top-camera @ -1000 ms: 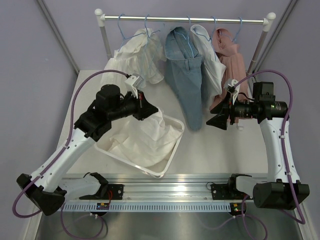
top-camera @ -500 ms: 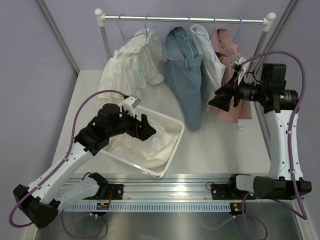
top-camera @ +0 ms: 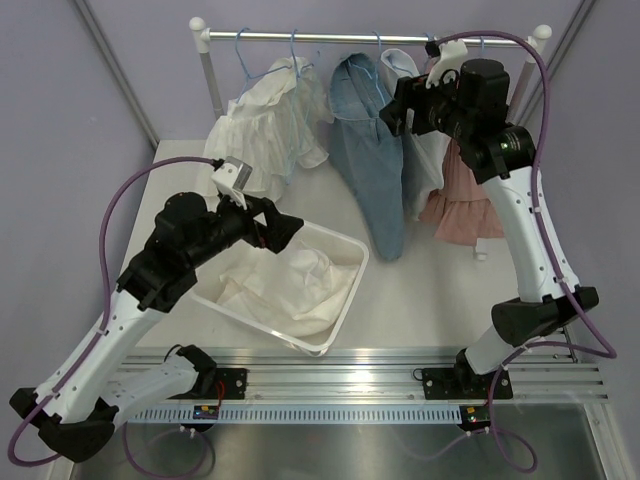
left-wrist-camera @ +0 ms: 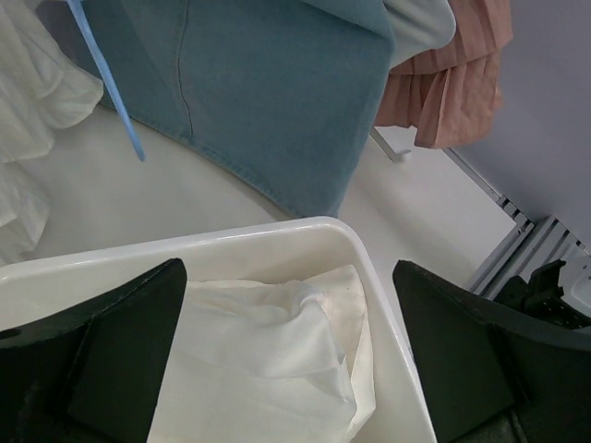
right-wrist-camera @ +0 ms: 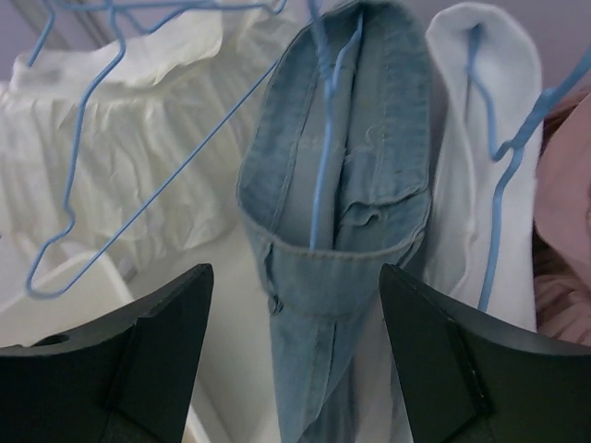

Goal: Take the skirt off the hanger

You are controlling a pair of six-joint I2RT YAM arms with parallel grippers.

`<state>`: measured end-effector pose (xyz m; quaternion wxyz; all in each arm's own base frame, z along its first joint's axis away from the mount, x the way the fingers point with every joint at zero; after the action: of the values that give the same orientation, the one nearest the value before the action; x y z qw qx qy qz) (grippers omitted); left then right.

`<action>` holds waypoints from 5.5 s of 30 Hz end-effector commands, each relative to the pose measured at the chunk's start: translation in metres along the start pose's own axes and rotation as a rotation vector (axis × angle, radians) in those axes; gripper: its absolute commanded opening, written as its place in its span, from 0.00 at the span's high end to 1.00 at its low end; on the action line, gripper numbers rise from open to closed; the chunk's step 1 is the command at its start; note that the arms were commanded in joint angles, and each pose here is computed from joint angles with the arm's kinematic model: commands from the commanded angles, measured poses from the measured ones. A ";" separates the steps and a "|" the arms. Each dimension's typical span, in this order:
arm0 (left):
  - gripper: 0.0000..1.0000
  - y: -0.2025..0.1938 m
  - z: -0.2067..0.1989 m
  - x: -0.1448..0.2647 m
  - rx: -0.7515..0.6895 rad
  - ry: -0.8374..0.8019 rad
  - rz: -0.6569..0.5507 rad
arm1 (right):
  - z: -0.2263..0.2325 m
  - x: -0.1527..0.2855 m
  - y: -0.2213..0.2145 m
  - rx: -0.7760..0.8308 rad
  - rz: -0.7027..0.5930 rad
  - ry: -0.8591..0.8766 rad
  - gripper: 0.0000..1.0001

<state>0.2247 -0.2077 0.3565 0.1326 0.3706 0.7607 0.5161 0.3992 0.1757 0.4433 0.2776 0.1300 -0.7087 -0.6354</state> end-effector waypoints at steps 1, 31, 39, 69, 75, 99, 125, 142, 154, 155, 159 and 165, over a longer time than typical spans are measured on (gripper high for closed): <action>0.01 0.033 -0.002 0.003 0.017 0.016 -0.159 | -0.033 -0.015 0.058 -0.038 -0.210 -0.219 0.20; 0.01 0.031 0.003 0.005 0.016 0.026 -0.200 | -0.041 -0.081 0.051 0.065 -0.241 -0.268 1.00; 0.01 0.030 -0.001 0.005 0.028 0.006 -0.192 | -0.038 -0.047 0.108 0.080 -0.402 -0.258 1.00; 0.01 0.029 -0.001 0.000 0.079 0.003 -0.192 | 0.007 0.011 0.062 0.139 -0.271 -0.006 1.00; 0.01 0.044 -0.010 -0.009 0.139 -0.021 -0.209 | 0.013 0.046 0.025 0.172 -0.194 0.128 1.00; 0.13 0.028 -0.057 -0.122 0.268 0.038 0.072 | 0.048 0.147 -0.078 0.266 -0.133 0.206 1.00; 1.00 0.038 0.000 -0.164 -0.001 0.325 0.082 | 0.051 0.154 -0.082 0.220 -0.136 0.211 1.00; 1.00 0.056 0.066 -0.120 -0.031 0.505 0.053 | 0.062 0.173 -0.129 0.198 -0.029 0.220 1.00; 0.97 0.041 -0.020 -0.145 0.055 -0.062 0.098 | 0.054 0.161 -0.111 0.150 -0.079 0.203 1.00; 0.94 0.036 -0.031 -0.146 0.075 -0.117 0.116 | 0.051 0.160 -0.105 0.159 -0.099 0.193 1.00; 0.83 0.020 -0.058 -0.150 0.086 -0.245 0.166 | 0.042 0.151 -0.092 0.145 -0.119 0.167 1.00; 0.51 0.023 -0.057 -0.140 0.049 -0.241 0.140 | 0.035 0.139 -0.079 0.127 -0.152 0.169 1.00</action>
<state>0.3068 -0.3412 0.3404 0.1075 0.4979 0.7231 0.4666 0.2453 0.1182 0.3618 0.3266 0.2230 -0.7018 -0.5925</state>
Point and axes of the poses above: each gripper's point midway between its finger pads, its own x axis back along the fingers, its own z axis along the line the jaws close on, y = z × x, the point moved 1 cm from there along x, back along the fingers, and after that the axes turned 9 degrees about x, right-handed, at the moved point
